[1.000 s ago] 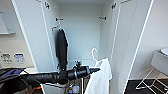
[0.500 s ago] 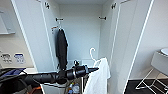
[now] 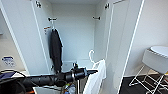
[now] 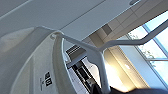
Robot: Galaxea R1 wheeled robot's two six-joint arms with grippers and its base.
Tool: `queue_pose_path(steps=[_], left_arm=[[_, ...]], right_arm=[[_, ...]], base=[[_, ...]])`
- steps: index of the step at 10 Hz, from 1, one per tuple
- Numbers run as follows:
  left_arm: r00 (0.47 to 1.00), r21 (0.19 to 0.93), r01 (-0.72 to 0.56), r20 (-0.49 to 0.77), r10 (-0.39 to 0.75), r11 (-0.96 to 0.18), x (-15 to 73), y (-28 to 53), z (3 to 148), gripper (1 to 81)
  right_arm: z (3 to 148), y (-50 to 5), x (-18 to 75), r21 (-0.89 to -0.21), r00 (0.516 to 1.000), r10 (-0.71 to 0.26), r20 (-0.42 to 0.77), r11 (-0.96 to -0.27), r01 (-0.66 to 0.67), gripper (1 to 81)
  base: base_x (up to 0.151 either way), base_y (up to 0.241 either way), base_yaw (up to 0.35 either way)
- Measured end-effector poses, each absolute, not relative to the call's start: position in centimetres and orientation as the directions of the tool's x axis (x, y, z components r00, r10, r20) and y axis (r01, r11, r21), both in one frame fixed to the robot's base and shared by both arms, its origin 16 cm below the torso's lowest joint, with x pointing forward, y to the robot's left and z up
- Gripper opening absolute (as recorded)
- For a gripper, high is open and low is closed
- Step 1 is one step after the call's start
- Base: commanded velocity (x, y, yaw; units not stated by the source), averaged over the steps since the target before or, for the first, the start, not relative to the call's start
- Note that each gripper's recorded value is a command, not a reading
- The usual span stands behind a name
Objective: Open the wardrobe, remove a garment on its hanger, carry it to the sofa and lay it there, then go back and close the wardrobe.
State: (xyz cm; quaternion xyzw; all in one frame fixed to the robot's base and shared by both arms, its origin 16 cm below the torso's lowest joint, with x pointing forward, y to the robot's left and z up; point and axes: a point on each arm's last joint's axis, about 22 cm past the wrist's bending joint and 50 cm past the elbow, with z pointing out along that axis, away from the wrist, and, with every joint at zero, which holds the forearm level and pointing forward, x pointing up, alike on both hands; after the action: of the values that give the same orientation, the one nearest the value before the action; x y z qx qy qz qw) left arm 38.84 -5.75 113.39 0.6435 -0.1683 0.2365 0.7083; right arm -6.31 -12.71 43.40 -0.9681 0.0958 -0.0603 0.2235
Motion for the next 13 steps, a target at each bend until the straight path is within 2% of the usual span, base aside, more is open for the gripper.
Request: queue_pose_path(steps=[3, 6, 9, 13], left_arm=[[0.823, 0.825, -0.564, 0.557, 0.115, 0.042, 38.6, -4.7, 113.2, 1.0], [0.816, 0.82, -0.572, 0.569, 0.102, 0.005, 38.4, -3.9, 112.6, 1.0], [0.819, 0.823, -0.568, 0.567, 0.087, -0.015, 38.2, -3.9, 112.0, 1.0], [0.82, 0.823, -0.568, 0.567, 0.079, -0.01, 37.7, -4.0, 111.9, 1.0]], right_arm=[[43.7, -15.0, -7.4, -0.453, 0.969, -0.225, 0.101, -0.877, -0.157, 81.1], [43.6, -19.0, -10.4, -0.413, 0.973, -0.216, 0.084, -0.896, -0.163, 81.1], [43.8, -16.9, -9.7, -0.444, 0.971, -0.222, 0.088, -0.881, -0.162, 81.1], [43.7, -17.6, -10.2, -0.43, 0.973, -0.218, 0.08, -0.888, -0.164, 81.1]], base=[[0.0, 0.0, -0.168], [0.0, 0.0, -0.168], [0.0, 0.0, -0.17], [0.0, 0.0, -0.177]])
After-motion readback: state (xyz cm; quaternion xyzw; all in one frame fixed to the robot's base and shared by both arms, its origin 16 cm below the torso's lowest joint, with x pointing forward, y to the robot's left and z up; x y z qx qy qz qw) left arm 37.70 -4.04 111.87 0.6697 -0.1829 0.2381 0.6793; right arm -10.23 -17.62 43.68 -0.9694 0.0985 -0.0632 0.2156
